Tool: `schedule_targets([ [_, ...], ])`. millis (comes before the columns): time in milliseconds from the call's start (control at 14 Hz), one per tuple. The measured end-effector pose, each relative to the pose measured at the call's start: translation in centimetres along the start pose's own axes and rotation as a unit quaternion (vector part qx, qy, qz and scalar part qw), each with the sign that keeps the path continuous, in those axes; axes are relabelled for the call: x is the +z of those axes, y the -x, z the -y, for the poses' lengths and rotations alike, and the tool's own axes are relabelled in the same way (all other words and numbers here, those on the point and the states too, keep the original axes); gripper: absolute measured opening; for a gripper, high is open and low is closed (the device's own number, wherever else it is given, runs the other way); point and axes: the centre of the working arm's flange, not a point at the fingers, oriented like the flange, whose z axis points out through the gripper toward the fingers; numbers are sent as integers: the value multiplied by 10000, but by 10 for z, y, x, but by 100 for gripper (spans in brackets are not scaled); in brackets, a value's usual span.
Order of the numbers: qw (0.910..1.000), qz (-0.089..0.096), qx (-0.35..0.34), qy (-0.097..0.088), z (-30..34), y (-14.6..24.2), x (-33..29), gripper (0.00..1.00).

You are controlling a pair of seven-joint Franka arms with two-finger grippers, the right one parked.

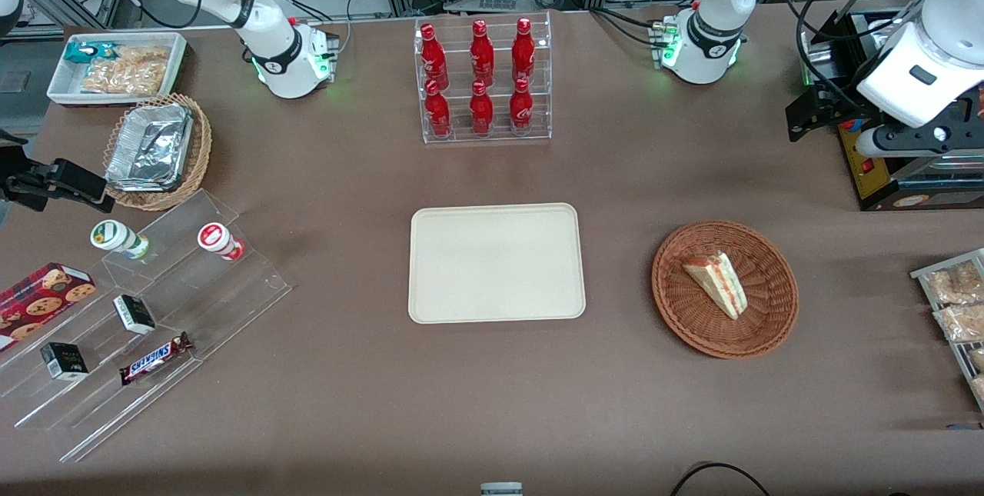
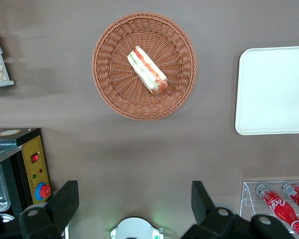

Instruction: Place sandwich from basket to tray

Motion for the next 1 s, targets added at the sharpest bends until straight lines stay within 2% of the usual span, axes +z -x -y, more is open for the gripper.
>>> schedule_targets([
  [643,10000,42,11,4,1,-3,4,100],
  [857,9999,157,3,-23,3,-12,20,100],
  [1000,9997,249,-23,-67,6,-34,62,100],
])
